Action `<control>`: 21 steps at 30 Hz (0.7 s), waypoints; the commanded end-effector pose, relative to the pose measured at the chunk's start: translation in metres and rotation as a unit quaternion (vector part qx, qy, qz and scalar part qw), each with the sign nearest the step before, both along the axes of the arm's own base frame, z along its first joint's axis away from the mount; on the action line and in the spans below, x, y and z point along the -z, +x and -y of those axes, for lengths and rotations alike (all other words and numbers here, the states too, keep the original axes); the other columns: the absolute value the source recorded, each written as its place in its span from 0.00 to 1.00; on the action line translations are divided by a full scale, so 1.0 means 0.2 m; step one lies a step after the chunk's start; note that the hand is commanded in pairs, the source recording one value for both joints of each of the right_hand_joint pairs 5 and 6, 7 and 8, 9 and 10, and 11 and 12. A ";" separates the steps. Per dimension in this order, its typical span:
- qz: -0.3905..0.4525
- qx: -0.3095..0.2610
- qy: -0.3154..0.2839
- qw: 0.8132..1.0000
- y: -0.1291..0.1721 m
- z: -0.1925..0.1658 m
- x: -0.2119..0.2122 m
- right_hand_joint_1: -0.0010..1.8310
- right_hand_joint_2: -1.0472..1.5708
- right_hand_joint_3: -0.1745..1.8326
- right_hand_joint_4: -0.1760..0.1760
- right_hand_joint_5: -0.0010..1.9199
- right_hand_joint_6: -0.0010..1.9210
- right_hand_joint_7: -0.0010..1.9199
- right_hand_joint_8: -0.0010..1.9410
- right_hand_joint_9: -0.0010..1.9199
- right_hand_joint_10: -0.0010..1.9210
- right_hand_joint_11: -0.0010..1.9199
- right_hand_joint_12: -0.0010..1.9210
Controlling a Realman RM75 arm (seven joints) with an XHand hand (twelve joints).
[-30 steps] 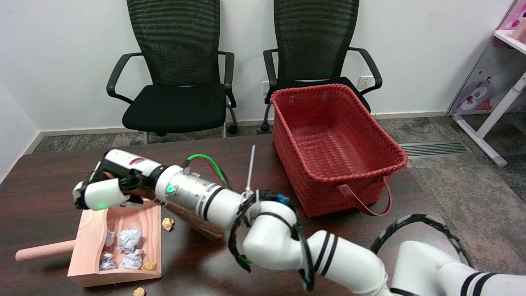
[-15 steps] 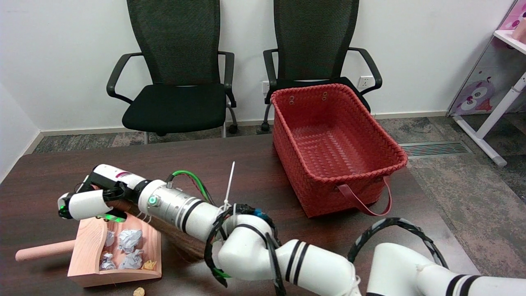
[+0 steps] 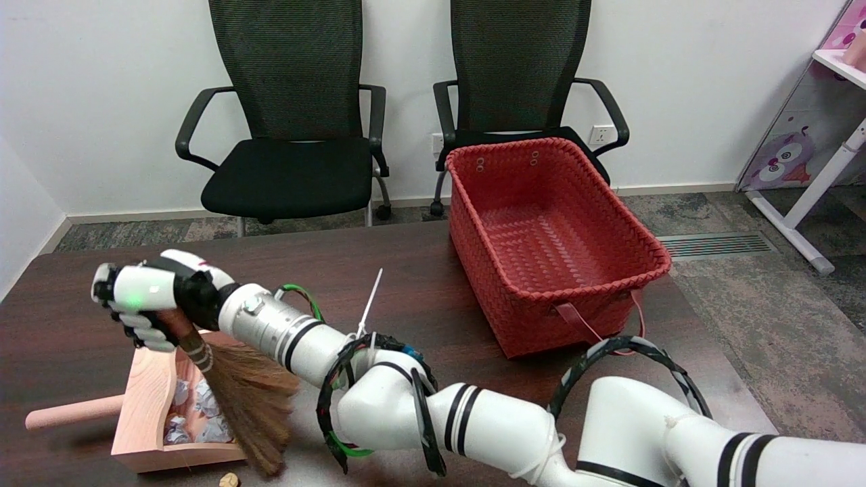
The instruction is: Sweep the paper ball into the dustpan.
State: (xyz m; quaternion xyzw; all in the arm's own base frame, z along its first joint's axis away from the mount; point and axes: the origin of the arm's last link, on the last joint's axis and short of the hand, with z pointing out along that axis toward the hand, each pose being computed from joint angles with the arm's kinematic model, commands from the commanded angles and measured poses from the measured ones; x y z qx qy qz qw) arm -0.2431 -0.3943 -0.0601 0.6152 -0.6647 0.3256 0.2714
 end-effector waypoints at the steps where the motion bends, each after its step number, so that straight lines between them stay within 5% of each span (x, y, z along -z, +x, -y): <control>1: 0.222 0.039 -0.017 0.974 0.23 0.08 -0.09 0.44 0.68 1.00 0.47 1.00 1.00 1.00 0.99 1.00 1.00 1.00 1.00; 12: 0.305 0.031 -0.002 0.952 0.33 0.03 -0.21 0.45 0.66 1.00 0.47 1.00 1.00 1.00 0.99 1.00 1.00 1.00 1.00; 21: 0.310 -0.043 -0.015 0.950 0.40 -0.01 -0.43 0.45 0.70 0.96 0.46 1.00 1.00 1.00 0.99 1.00 1.00 1.00 1.00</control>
